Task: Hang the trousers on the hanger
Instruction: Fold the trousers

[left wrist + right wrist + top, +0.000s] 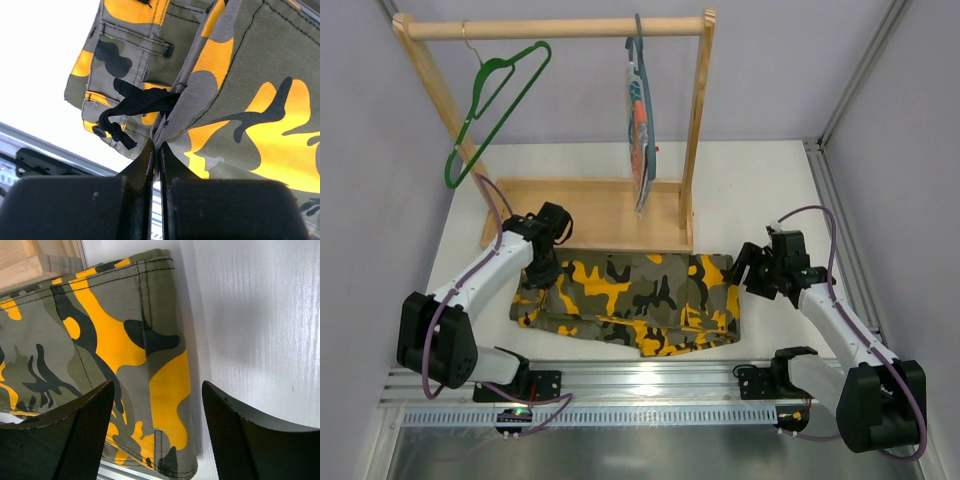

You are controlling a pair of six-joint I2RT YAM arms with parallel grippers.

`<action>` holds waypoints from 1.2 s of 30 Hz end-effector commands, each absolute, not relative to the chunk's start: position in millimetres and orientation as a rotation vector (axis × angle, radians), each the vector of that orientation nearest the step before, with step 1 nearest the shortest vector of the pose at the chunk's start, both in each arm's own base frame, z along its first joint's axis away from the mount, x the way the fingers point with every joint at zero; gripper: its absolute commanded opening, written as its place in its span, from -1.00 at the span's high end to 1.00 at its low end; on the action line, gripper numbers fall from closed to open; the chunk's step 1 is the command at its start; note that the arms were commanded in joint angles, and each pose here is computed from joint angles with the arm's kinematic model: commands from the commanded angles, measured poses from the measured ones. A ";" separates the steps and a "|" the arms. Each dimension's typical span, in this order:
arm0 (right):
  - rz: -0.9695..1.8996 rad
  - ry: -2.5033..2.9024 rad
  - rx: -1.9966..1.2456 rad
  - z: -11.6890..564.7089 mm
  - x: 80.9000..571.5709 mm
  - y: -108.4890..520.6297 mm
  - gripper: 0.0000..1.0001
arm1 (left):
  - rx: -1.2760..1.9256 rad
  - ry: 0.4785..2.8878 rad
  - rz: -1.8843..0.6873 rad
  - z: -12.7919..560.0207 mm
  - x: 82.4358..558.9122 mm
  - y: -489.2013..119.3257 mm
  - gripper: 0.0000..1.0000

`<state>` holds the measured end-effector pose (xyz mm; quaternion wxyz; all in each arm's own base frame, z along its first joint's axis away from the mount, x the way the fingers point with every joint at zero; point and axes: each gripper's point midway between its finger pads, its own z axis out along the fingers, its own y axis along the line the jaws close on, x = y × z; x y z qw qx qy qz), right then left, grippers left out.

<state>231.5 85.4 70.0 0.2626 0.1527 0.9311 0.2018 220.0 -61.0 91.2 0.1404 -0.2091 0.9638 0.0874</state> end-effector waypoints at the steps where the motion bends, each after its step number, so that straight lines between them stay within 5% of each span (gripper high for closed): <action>1: 0.596 2.468 0.355 75.2 242.1 91.7 -0.47 | -0.614 2.735 0.430 100.3 214.9 -29.5 0.99; 6: 0.614 2.464 0.343 72.7 241.7 94.2 -0.47 | -0.645 2.750 0.444 93.4 214.8 -20.1 1.00; 11: 0.655 2.454 0.323 69.8 242.2 99.3 -0.49 | -0.633 2.747 0.163 88.9 224.4 -50.6 1.00; 22: 0.847 2.485 0.323 44.5 234.0 122.5 -0.45 | -0.652 2.797 0.319 73.7 213.9 -32.4 0.99; 23: 0.852 2.480 0.327 42.6 235.5 123.1 -0.38 | -0.651 2.797 0.310 73.2 214.7 -33.4 0.99; 24: 0.835 2.492 0.354 37.9 234.9 120.7 0.00 | -0.649 2.796 0.295 72.6 216.1 -35.2 0.99; 28: 0.715 2.524 0.463 31.7 238.7 106.4 0.91 | -0.641 2.815 0.094 61.7 219.1 -59.4 0.99; 36: 0.243 2.444 0.704 66.7 232.7 32.9 0.92 | -0.655 2.796 -0.147 44.5 226.7 -114.6 0.99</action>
